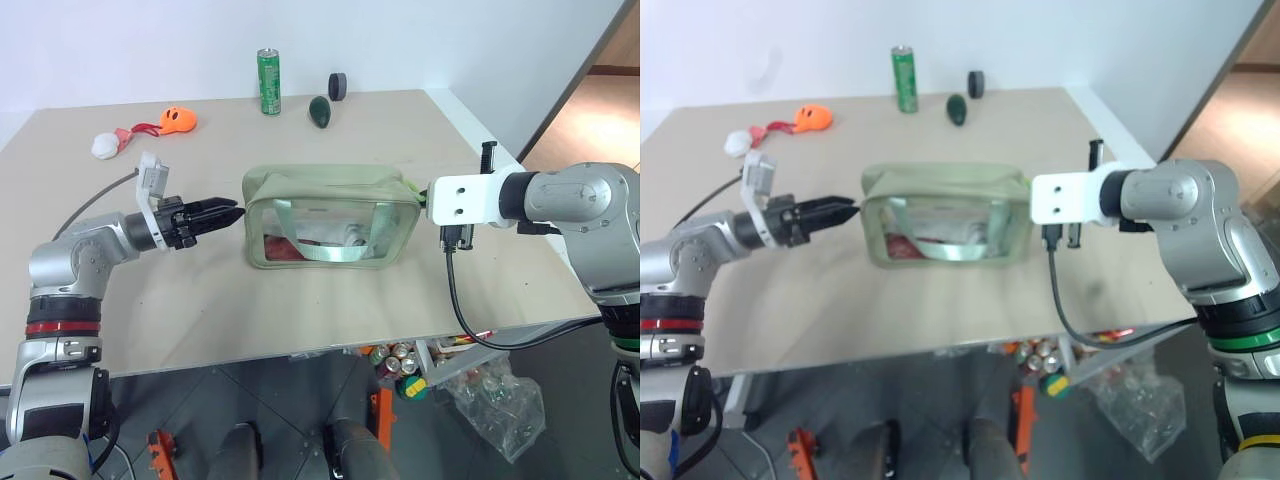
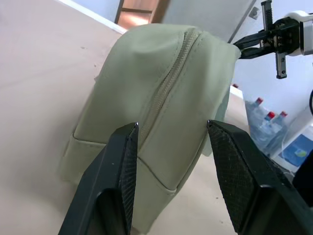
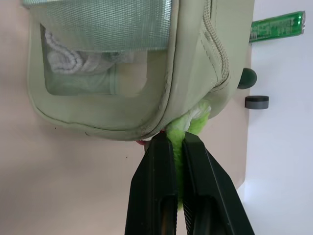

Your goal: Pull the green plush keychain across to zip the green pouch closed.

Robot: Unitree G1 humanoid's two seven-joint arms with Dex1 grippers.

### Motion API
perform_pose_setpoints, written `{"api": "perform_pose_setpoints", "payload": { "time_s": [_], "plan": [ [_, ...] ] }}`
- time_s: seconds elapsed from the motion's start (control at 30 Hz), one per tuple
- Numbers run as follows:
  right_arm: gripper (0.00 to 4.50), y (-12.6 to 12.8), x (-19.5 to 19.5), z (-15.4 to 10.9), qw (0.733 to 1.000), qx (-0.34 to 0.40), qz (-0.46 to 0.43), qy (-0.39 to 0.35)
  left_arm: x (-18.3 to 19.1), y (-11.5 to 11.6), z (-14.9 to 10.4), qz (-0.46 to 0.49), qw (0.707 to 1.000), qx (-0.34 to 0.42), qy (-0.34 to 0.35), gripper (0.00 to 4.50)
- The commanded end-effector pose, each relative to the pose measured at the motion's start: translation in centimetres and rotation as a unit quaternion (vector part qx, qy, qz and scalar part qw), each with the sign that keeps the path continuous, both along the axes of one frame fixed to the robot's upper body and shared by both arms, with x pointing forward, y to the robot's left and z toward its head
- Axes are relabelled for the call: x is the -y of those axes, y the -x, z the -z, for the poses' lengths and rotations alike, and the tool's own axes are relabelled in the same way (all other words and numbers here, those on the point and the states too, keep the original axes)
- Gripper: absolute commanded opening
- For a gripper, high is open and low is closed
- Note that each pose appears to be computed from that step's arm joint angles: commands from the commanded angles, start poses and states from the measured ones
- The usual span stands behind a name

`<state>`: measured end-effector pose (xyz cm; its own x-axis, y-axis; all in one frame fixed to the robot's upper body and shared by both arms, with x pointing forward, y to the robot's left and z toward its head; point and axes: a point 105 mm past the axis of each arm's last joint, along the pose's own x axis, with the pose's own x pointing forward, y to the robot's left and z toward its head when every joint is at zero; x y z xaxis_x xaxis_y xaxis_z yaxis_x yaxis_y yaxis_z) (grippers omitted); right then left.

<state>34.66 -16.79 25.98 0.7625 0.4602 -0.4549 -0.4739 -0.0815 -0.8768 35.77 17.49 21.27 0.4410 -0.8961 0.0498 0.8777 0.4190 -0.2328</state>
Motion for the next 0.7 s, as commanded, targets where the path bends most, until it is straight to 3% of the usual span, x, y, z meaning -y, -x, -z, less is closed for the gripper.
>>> {"api": "perform_pose_setpoints", "payload": {
  "time_s": [0.03, 0.3, 0.53, 0.7],
  "plan": [
    [0.0, 0.4, -0.4, -2.1, 0.999, 0.034, -0.01, -0.007, -0.8, 0.2, -3.0, 0.007, 0.999, 0.031, 0.036, 2.31],
    [0.0, 0.3, -0.8, -2.2, 0.999, 0.038, -0.014, -0.011, -2.4, 0.2, -3.2, 0.002, 0.999, 0.034, 0.019, 2.31],
    [0.0, 0.3, -0.9, -2.3, 0.999, 0.04, -0.017, -0.012, 0.1, 3.3, -2.7, 0.109, 0.994, 0.022, 0.001, 2.31],
    [0.0, 0.2, -1.1, -2.3, 0.999, 0.04, -0.018, -0.013, 0.9, 3.9, -2.2, 0.129, 0.992, 0.012, -0.006, 2.31]
  ]
}}
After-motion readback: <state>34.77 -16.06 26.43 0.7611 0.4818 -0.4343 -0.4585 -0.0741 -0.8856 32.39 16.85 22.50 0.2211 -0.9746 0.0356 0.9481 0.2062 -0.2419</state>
